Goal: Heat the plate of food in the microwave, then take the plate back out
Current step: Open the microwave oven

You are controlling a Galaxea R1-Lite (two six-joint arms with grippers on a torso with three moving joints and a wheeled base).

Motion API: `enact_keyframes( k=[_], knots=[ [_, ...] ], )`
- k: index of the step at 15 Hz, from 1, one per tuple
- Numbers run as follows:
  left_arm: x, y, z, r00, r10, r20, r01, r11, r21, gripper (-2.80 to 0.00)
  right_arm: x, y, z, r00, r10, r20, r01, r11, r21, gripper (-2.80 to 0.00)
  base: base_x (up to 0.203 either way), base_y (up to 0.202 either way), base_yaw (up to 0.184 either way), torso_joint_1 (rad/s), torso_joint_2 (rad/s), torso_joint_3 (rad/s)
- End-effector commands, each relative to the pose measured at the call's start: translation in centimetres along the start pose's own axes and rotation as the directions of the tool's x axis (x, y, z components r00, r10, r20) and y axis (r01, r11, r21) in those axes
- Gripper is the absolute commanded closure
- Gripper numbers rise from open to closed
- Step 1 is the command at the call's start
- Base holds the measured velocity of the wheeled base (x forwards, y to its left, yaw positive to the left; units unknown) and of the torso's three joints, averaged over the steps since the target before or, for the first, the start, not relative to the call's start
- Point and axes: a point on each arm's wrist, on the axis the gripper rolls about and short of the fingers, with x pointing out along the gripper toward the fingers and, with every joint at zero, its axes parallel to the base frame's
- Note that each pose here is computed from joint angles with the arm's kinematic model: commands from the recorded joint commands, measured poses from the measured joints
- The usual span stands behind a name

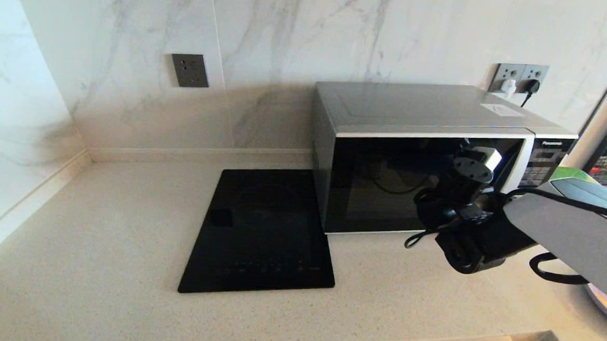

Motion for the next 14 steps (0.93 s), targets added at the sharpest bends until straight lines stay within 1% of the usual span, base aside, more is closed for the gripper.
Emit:
enact_keyframes(
  k=[1,8,13,14],
  knots=[
    [0.0,0.0,0.0,1.0,0.0,0.001,0.0,1.0,-0.001,0.0,-0.1,-0.1,0.2,1.0,-0.006,-0.003,0.006,1.0,0.011,-2.8,0.0,0.0,0.0,0.0,0.0,0.0],
    [0.0,0.0,0.0,1.0,0.0,0.001,0.0,1.0,-0.001,0.0,-0.1,-0.1,-0.1,1.0,-0.006,-0.004,0.006,1.0,0.001,-2.8,0.0,0.0,0.0,0.0,0.0,0.0],
    [0.0,0.0,0.0,1.0,0.0,0.001,0.0,1.0,-0.001,0.0,0.0,0.0,-0.7,1.0,-0.009,-0.005,0.008,1.0,-0.01,-2.8,0.0,0.0,0.0,0.0,0.0,0.0],
    [0.0,0.0,0.0,1.0,0.0,0.001,0.0,1.0,-0.001,0.0,0.0,0.1,-0.8,1.0,-0.008,-0.005,0.008,1.0,-0.012,0.0,0.0,0.0,0.0,0.0,0.0,0.0]
  ],
)
